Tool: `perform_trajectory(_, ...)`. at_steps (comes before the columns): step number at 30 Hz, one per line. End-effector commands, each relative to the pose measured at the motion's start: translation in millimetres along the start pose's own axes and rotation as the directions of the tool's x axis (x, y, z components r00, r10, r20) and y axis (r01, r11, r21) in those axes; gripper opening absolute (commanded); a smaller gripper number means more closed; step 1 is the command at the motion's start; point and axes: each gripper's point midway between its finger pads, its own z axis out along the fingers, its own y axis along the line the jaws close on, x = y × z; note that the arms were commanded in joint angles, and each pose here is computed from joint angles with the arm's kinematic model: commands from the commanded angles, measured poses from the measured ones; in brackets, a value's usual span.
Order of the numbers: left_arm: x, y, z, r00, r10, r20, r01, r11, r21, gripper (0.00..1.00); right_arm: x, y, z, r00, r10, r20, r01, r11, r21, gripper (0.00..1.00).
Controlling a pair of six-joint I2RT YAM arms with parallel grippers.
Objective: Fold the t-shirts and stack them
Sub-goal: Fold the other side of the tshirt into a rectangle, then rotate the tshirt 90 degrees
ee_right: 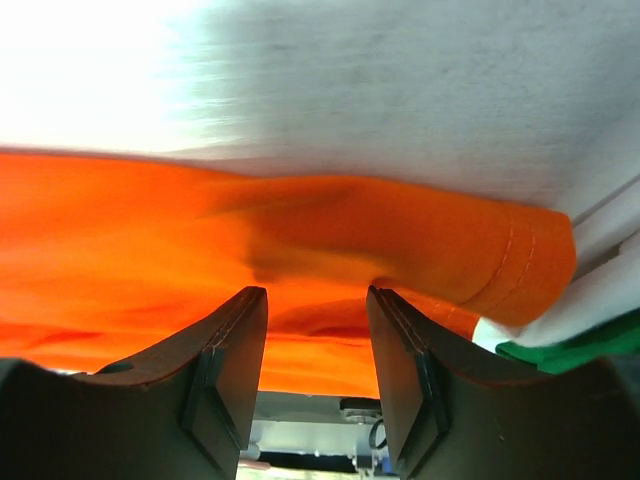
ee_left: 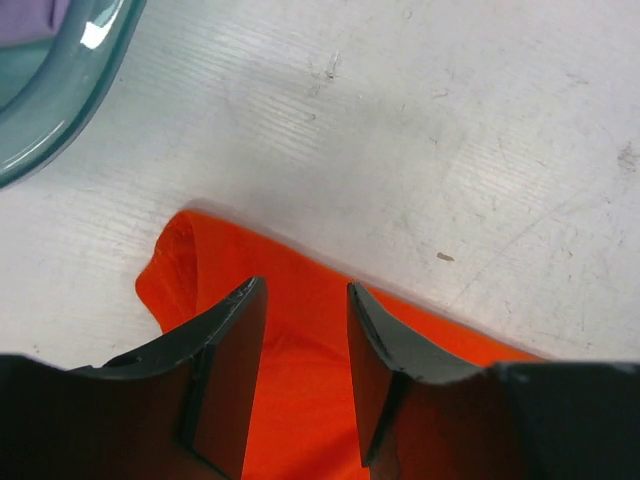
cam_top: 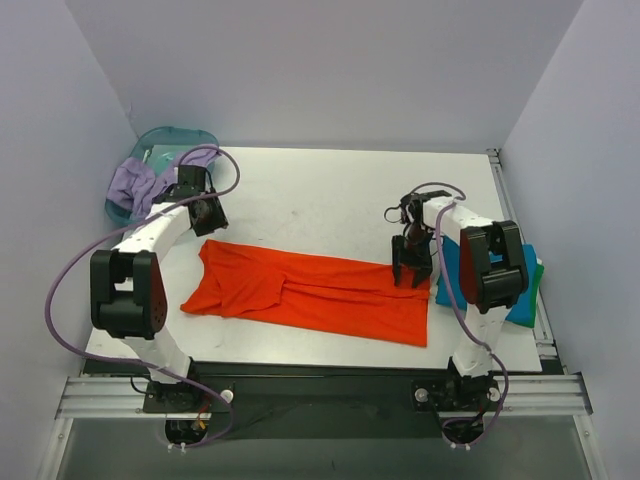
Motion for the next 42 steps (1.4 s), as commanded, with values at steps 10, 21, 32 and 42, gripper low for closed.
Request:
perform_trajectory(10, 32.5, -6.7, -66.5, 0.999, -0.028, 0.017, 0.028, 0.999, 0.035, 0.49, -3.3, 33.2, -40.0, 0.987, -0.114, 0.117, 0.126, 0.986, -0.106, 0.46)
perform_trajectory(21, 132.9, -30.1, -57.0, 0.974, -0.066, -0.218, 0.095, 0.987, 0.127, 0.52, 1.3, 26.0, -7.6, 0.992, -0.105, 0.073, 0.11, 0.991, -0.07, 0.45)
perform_trajectory(32, 166.8, -18.3, -7.4, 0.931, 0.02, -0.365, 0.008, 0.997, 0.075, 0.55, 17.8, 22.7, 19.8, 1.0, -0.012, -0.029, 0.011, 0.999, -0.041, 0.45)
perform_trajectory(42, 128.1, -47.8, 38.0, 0.905, 0.178, -0.387, -0.143, 0.983, 0.118, 0.55, 55.8, 15.0, 29.0, 0.993, 0.066, -0.094, -0.066, 0.998, 0.003, 0.45)
